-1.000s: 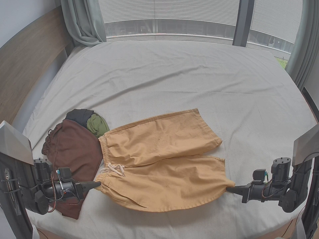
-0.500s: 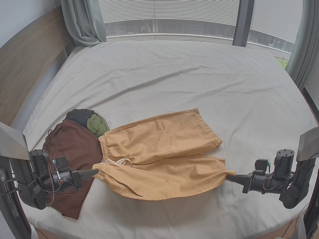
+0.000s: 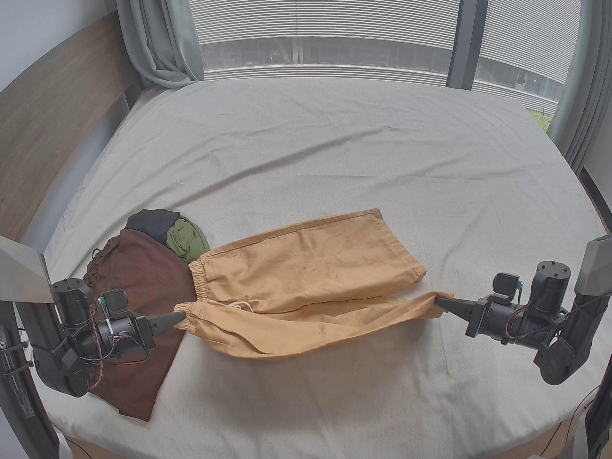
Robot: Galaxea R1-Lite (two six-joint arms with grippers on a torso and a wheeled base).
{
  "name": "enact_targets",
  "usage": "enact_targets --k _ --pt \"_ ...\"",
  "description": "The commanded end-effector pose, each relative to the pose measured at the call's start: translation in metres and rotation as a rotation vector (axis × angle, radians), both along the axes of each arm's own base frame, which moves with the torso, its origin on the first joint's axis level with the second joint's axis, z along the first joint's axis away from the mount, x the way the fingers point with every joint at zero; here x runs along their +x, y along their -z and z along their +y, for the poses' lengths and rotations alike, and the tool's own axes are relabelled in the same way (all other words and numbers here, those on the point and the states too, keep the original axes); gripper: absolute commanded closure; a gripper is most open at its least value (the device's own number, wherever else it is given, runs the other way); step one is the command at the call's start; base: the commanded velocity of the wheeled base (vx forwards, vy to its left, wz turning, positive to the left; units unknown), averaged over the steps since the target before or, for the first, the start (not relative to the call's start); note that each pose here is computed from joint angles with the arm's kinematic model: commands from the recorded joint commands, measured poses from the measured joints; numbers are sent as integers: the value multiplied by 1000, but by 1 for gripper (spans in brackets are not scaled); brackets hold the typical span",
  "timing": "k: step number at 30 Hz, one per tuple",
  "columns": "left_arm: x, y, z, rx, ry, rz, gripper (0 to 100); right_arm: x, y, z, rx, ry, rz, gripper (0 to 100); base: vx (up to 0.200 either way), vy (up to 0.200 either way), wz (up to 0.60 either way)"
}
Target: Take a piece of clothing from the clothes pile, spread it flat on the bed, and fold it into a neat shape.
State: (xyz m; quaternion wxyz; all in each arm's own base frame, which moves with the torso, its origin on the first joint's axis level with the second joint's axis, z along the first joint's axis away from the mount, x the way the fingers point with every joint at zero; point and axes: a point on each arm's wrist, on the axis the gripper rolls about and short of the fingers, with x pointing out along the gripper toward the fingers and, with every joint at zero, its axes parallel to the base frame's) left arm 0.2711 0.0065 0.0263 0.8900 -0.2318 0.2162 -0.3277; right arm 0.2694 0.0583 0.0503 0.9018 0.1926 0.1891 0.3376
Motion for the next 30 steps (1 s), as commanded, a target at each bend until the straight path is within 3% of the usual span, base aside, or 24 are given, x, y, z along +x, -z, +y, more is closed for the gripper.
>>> enact_targets --k 1,12,30 --pt "2 -11 -2 -9 -18 -27 100 9 -8 1 21 7 -40 100 0 0 0" --pt "5 -12 -3 -16 -28 -27 100 38 -24 3 70 19 -97 100 0 0 0" --pt "12 -16 -2 -45 -79 -19 100 87 -58 6 70 34 -112 100 0 0 0"
